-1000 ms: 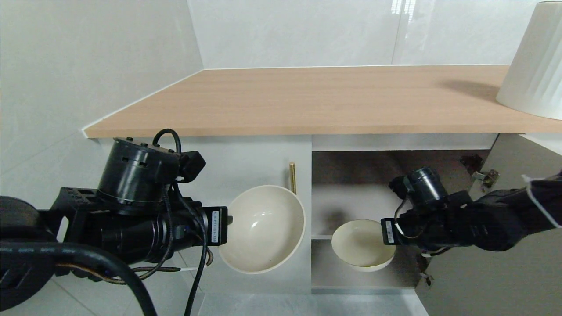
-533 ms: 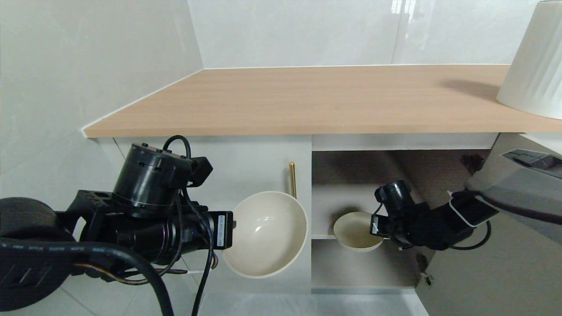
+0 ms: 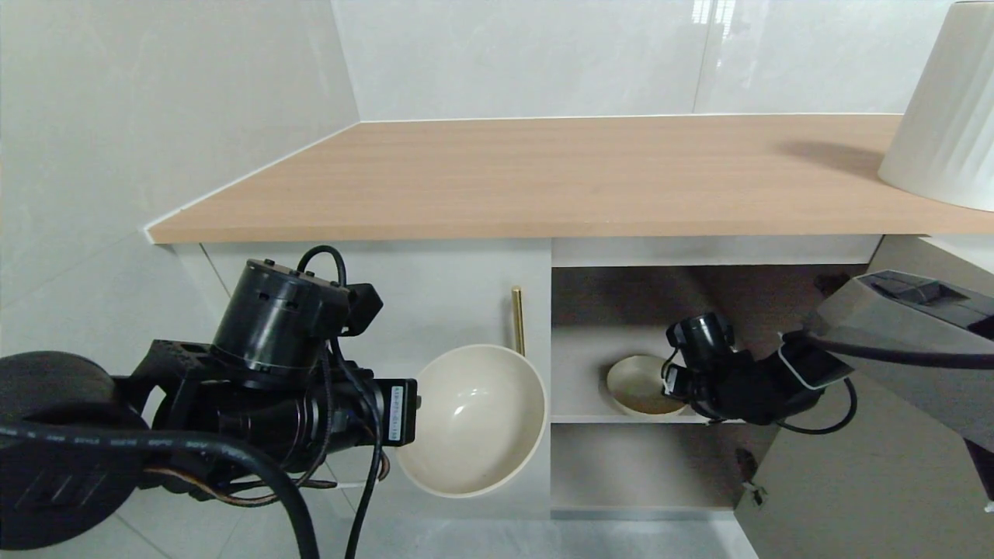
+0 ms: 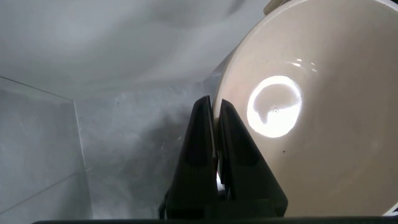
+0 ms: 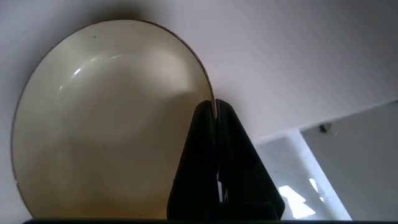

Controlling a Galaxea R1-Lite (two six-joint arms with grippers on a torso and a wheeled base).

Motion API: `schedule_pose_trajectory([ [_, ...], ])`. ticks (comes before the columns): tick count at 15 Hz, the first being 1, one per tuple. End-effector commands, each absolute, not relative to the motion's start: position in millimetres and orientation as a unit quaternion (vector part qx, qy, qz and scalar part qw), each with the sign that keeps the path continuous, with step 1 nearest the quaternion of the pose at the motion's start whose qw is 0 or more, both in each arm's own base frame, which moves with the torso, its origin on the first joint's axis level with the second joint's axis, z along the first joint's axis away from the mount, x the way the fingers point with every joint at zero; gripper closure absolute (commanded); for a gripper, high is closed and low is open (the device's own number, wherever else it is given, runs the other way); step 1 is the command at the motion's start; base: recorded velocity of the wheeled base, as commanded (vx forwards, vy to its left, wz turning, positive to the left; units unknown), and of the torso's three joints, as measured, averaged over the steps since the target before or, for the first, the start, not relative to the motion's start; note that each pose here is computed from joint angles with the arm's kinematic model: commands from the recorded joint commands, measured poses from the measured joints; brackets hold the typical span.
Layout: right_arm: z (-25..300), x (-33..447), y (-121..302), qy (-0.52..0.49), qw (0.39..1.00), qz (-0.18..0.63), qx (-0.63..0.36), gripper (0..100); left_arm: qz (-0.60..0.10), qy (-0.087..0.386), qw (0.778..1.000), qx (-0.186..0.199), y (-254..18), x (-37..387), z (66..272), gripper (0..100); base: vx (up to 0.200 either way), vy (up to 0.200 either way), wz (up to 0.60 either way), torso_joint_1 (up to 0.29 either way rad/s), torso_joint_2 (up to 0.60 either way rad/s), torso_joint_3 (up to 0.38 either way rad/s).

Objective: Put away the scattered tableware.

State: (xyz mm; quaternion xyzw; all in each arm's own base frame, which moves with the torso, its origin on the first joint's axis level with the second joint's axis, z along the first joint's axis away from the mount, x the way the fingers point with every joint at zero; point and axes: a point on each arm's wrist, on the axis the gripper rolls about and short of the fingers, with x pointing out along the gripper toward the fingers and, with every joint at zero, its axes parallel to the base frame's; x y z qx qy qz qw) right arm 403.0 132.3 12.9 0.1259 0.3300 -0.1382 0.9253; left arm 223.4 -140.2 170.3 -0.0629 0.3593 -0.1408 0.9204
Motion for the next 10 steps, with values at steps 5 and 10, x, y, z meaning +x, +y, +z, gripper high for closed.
schedule_pose_trajectory([
  [5,11.9,415.8,129.4,0.307,0.927,-0.167,0.134,100,-0.141,0.359,0.921,-0.063,-140.4,223.1,170.7,100,0.0,0.0,0.0,0.0,0.0,0.0],
  [10,12.6,418.9,129.7,0.303,0.929,-0.167,0.135,100,-0.14,0.357,0.922,-0.063,-140.3,222.5,171.5,100,0.0,0.0,0.0,0.0,0.0,0.0],
])
